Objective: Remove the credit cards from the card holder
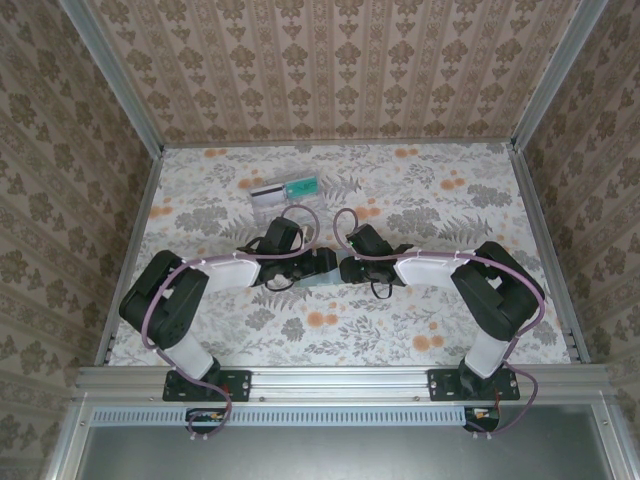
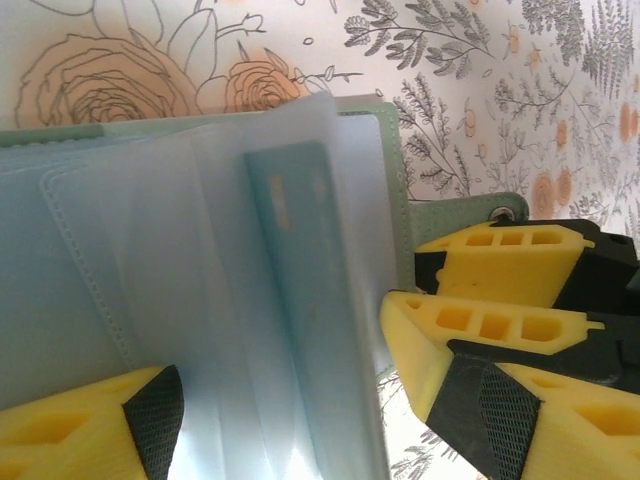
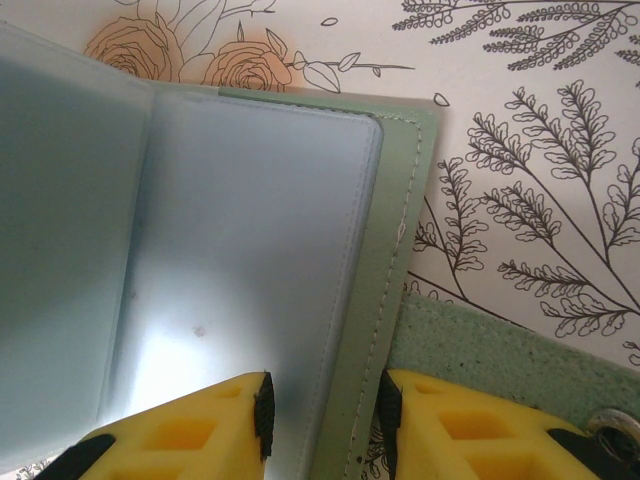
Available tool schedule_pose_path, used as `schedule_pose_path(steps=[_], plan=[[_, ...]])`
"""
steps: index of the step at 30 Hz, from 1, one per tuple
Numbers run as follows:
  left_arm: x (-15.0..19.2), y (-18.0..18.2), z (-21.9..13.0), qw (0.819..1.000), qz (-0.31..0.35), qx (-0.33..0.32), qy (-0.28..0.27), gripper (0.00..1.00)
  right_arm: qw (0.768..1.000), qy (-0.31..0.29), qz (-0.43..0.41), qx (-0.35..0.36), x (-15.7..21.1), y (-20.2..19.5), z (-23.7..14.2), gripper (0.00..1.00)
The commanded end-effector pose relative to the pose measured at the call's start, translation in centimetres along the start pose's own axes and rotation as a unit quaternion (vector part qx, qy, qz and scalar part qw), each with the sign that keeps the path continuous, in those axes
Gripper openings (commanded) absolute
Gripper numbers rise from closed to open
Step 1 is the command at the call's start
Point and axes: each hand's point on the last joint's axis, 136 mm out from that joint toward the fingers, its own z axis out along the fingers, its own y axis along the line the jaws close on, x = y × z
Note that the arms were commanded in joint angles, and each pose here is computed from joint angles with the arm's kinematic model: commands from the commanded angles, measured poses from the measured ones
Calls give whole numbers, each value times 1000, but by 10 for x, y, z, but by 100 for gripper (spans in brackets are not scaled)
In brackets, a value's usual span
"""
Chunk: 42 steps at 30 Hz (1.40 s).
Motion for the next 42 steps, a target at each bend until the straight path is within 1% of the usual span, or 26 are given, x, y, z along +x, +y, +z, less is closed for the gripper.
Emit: schedule_pose_path(steps=[1,8,14,16,19,22,24,26,27,29,31,32,34,36,39,42], plan=[[2,-11,-2,1000,5,26,0,82,1000,15,6,-4,4,2,5,37],[1,-30,-3,998,24,54,2,82,1000,-1,26,12,0,-11,-1,37],[2,-19,-4,999,21,27,3,80,996,-38,56,50,-11,-37,-18,38],[1,-12,-10,1000,22,7,-2,79,995,-52,62,56,-14,-44,-25,39],[-7,-2,-27,999,23,-23,-17,78,995,-69,59,42,-20,-43,-32,39],[-15,1,-47,998,34,-40,-36,79,997,-64,48,18,-21,-33,-31,38],[-18,-3,-54,997,42,-40,-40,78,997,-58,45,-2,-21,-25,-28,36],[-19,-9,-54,998,43,-30,-39,74,997,-55,40,-21,-22,-16,-26,34],[-19,-12,-52,998,40,-23,-38,70,998,-53,35,-29,-22,-11,-26,32],[-20,-18,-45,999,35,-6,-36,54,998,-49,26,-40,-24,-1,-24,28],[-20,-23,-35,999,28,6,-31,41,998,-41,16,-44,-24,6,-22,19],[-19,-23,-30,999,23,8,-26,35,998,-37,11,-43,-25,9,-21,17],[-16,-19,-19,1000,5,3,-15,28,999,-30,8,-37,-24,10,-17,16],[-12,-15,-8,1000,-12,-1,-8,26,999,-25,8,-34,-23,9,-15,14],[-8,-12,3,1000,-27,-5,-1,25,999,-18,7,-33,-22,9,-9,13],[-7,-8,8,999,-37,-16,1,25,999,-8,3,-31,-19,10,-3,9]])
